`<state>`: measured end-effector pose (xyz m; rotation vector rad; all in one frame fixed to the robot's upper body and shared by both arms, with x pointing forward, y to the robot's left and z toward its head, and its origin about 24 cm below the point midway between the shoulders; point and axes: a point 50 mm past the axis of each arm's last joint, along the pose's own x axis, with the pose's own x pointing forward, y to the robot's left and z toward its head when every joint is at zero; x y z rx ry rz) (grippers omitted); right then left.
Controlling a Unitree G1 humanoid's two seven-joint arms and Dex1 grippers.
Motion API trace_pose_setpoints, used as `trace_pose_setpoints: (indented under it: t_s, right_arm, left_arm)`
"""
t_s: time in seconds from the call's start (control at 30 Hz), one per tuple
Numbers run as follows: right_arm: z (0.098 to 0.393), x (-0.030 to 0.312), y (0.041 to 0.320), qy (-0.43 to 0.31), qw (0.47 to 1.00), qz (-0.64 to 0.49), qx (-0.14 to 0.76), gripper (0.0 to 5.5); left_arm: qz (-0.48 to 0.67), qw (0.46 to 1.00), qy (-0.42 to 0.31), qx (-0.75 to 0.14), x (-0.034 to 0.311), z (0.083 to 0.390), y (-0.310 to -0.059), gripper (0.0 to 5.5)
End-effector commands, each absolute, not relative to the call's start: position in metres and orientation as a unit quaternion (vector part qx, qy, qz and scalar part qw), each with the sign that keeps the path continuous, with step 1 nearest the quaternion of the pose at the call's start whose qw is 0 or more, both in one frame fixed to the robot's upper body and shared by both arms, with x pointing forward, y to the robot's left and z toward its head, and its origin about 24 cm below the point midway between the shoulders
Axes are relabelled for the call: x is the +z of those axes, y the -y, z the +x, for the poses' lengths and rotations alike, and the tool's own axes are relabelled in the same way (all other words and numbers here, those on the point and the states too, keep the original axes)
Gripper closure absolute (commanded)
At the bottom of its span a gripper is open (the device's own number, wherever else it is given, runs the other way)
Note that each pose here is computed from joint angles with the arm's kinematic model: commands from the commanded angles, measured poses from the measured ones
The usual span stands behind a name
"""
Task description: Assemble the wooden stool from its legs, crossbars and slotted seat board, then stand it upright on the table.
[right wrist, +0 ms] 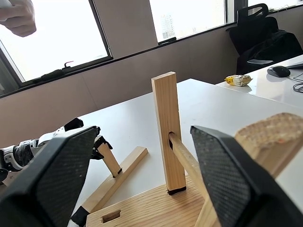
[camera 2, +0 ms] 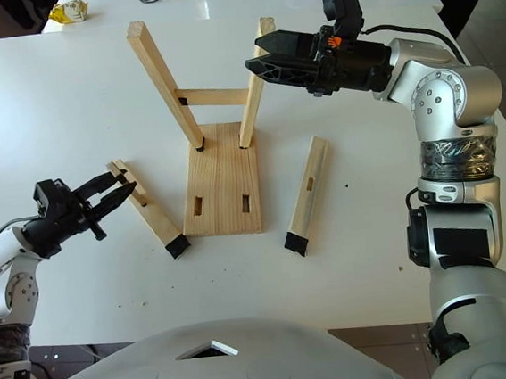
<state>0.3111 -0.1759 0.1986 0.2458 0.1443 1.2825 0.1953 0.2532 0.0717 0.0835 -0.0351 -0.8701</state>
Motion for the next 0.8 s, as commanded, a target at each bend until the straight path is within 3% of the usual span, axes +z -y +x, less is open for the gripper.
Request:
trace_pose_setpoints:
  t_s: [0.03,0.33,0.8]
  right_arm:
    - [0.312,0.204,0.172,-0.07,0.788,0.105,0.603,1.85]
    - [0.315,0.205,0.168,-0.074,0.786,0.111,0.604,1.85]
    - [0.314,0.205,0.163,-0.07,0.784,0.125,0.604,1.85]
  left_arm:
    - [0.01,0.924,-0.011,-0.382,0.053,0.176,-0.255,4.19]
    - [0.028,0.924,-0.041,-0.379,0.039,0.159,-0.237,4.19]
    - [0.016,0.943,-0.025,-0.331,0.047,0.16,-0.252,4.19]
